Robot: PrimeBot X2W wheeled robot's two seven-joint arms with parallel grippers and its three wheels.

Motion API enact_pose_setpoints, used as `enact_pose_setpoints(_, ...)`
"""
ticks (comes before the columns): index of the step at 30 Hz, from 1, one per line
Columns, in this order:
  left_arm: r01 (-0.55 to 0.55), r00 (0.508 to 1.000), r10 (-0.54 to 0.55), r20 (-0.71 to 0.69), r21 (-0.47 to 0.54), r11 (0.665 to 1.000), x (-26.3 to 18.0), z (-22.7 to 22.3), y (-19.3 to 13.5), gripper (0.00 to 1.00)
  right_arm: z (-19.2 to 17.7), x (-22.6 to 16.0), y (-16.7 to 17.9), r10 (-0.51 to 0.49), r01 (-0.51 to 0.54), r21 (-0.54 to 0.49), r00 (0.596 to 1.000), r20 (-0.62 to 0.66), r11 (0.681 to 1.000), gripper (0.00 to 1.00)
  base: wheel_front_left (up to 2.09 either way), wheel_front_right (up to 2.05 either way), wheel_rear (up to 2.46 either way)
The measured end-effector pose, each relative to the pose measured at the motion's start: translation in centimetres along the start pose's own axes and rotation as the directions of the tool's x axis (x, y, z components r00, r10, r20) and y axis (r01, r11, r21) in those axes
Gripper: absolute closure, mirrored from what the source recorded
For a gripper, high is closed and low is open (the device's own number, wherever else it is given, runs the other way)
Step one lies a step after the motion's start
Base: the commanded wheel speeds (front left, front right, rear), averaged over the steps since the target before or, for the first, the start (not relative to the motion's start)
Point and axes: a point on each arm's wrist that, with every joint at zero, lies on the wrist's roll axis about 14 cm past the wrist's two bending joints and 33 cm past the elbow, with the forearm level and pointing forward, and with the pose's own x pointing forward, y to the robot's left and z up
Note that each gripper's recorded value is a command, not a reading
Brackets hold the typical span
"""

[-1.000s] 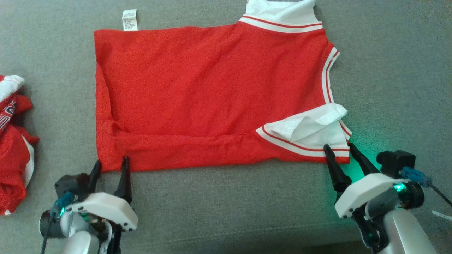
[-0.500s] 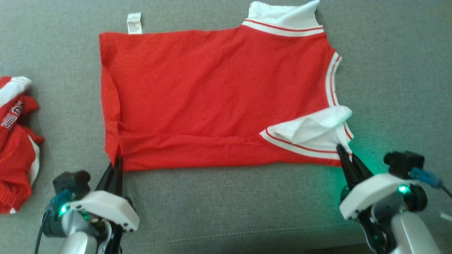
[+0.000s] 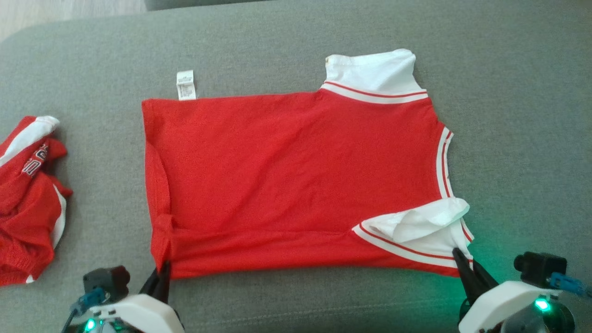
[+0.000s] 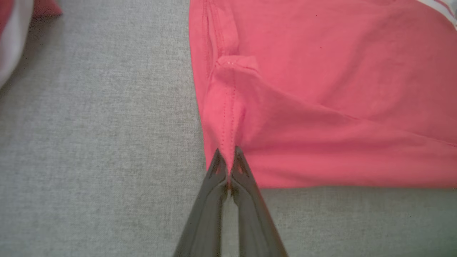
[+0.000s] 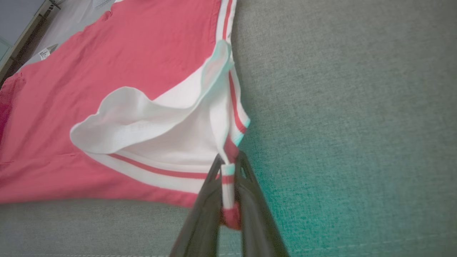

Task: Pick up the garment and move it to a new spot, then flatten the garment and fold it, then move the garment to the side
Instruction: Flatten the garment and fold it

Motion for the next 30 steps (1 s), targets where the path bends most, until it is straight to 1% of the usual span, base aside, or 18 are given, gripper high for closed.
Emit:
enact_pose_setpoints(1, -0.006, 1.000, 0.006, -0.004, 0.000, 1.000, -0.1, -0.1, 0.0, 0.31, 0.0, -0.2, 0.0, -0.001, 0.001, 0.004, 1.000, 0.003, 1.000, 0.22, 0.00, 0.00, 0.00)
enact_pose_setpoints(2, -0.010, 1.000, 0.010, -0.004, 0.002, 1.000, -0.2, -0.2, 0.1, 0.31, 0.2, -0.3, 0.1, 0.000, 0.000, 0.005, 1.000, 0.012, 1.000, 0.22, 0.00, 0.00, 0.00)
enact_pose_setpoints(3, -0.013, 1.000, 0.013, -0.003, 0.004, 1.000, -0.2, -0.2, 0.1, 0.00, 0.5, -0.4, 0.2, 0.001, -0.002, 0.006, 1.000, 0.023, 1.000, 0.00, 0.00, 0.00, 0.00)
enact_pose_setpoints(5, -0.022, 1.000, 0.022, 0.023, 0.016, 1.000, -0.3, 0.3, 0.2, 0.00, 1.6, -0.6, 0.4, 0.006, -0.006, -0.010, 0.997, 0.073, 1.000, 0.00, 0.00, 0.00, 0.00)
enact_pose_setpoints(6, -0.030, 0.998, 0.028, 0.049, 0.029, 0.999, -0.4, 0.7, 0.3, 0.00, 2.6, -0.7, 0.6, 0.010, -0.007, -0.032, 0.993, 0.119, 0.999, 0.00, 0.00, 0.00, 0.00)
enact_pose_setpoints(9, -0.054, 0.987, 0.042, 0.154, 0.072, 0.996, -0.7, 2.7, 0.2, 0.00, 5.8, -1.3, 1.3, 0.029, -0.006, -0.091, 0.967, 0.255, 0.996, 0.00, 0.00, 0.00, 0.00)
enact_pose_setpoints(11, -0.070, 0.967, 0.040, 0.253, 0.110, 0.991, -1.0, 4.9, 0.0, 0.00, 8.3, -1.8, 1.9, 0.051, -0.005, -0.133, 0.935, 0.350, 0.991, 0.00, 0.00, 0.00, 0.00)
enact_pose_setpoints(14, -0.081, 0.919, 0.019, 0.393, 0.143, 0.986, -1.5, 8.4, -0.8, 0.00, 12.0, -2.7, 3.5, 0.109, -0.020, -0.188, 0.875, 0.472, 0.982, 0.00, 0.00, 0.00, 0.00)
enact_pose_setpoints(15, -0.081, 0.919, 0.019, 0.393, 0.143, 0.986, -1.5, 8.4, -0.8, 0.00, 12.0, -2.7, 3.5, 0.109, -0.020, -0.188, 0.875, 0.472, 0.982, 0.00, 0.00, 0.00, 0.00)
enact_pose_setpoints(17, -0.081, 0.884, -0.002, 0.467, 0.157, 0.984, -2.0, 10.6, -1.5, 0.00, 13.8, -3.2, 4.6, 0.144, -0.032, -0.218, 0.842, 0.520, 0.975, 0.00, 0.00, 0.00, 0.00)
enact_pose_setpoints(19, -0.080, 0.854, -0.017, 0.519, 0.164, 0.983, -2.3, 12.2, -2.0, 0.00, 14.8, -3.6, 5.3, 0.163, -0.037, -0.236, 0.824, 0.542, 0.971, 0.00, 0.00, 0.00, 0.00)
enact_pose_setpoints(22, -0.075, 0.832, -0.035, 0.554, 0.175, 0.982, -2.4, 13.4, -2.6, 0.00, 15.2, -3.7, 5.5, 0.171, -0.037, -0.246, 0.817, 0.551, 0.969, 0.00, 0.00, 0.00, 0.00)
enact_pose_setpoints(26, -0.072, 0.826, -0.042, 0.562, 0.179, 0.981, -2.1, 14.0, -2.8, 0.00, 15.1, -3.6, 5.6, 0.171, -0.038, -0.246, 0.821, 0.545, 0.968, 0.00, 0.00, 0.00, 0.00)
enact_pose_setpoints(30, -0.060, 0.842, -0.051, 0.537, 0.187, 0.980, -1.2, 13.4, -3.1, 0.00, 14.9, -3.2, 5.3, 0.165, -0.036, -0.242, 0.829, 0.535, 0.970, 0.00, 0.00, 0.00, 0.00)
